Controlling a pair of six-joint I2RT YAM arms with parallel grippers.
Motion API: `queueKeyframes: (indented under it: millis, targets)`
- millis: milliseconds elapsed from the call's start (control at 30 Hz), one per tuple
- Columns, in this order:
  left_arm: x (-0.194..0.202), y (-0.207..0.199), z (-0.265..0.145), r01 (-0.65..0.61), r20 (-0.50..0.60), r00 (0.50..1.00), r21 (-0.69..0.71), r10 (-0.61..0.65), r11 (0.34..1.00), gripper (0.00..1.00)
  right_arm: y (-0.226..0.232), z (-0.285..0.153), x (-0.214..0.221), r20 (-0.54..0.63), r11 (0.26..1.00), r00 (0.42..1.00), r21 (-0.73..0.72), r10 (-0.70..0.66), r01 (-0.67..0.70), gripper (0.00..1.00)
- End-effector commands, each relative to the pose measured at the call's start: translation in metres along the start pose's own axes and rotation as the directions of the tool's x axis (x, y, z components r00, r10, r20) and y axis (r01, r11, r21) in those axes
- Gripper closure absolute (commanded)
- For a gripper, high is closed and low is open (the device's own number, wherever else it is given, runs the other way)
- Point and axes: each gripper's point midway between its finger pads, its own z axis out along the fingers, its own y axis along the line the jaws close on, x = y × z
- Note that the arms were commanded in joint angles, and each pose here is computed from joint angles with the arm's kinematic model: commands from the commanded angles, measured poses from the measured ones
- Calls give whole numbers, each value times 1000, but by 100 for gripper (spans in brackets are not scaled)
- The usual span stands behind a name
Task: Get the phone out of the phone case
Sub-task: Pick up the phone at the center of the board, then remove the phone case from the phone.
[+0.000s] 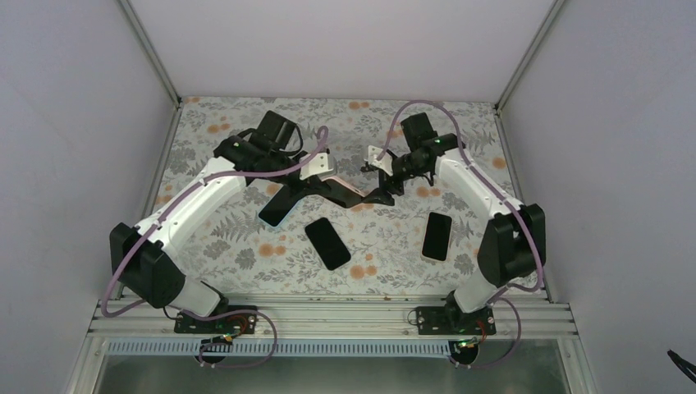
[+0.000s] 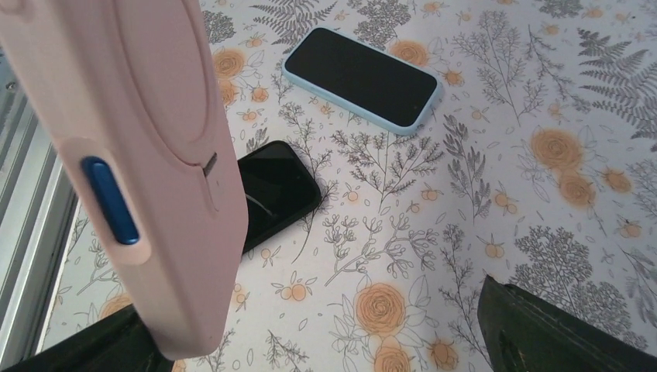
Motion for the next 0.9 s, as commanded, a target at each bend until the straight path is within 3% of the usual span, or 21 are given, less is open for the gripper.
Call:
queueKeyframes:
  millis: [0,133,300,567,733,867]
  targets:
    - [-33,-16,-18,-80,110,991,27,77,996,98,-24,3,-4,15,999,1000,38,-11,11,3]
    - [-26,-33,-14,-124,89,989,68,117,990,98,-40,4,2,27,998,999,52,-21,19,3]
    - [2,-50,-1,-182,-61,980,80,187,980,98,-75,-12,8,37,1000,999,21,18,-18,4]
    - [28,-57,-10,-226,-174,957,55,232,973,98,-146,-44,31,-28,990,997,128,69,-65,5]
    - [17,-54,-15,-238,-148,960,26,240,971,98,-146,-49,38,-46,988,995,131,89,-82,6]
    - [14,-44,-12,-256,-143,957,-12,252,967,98,-96,-44,24,-13,994,994,-9,105,-105,0]
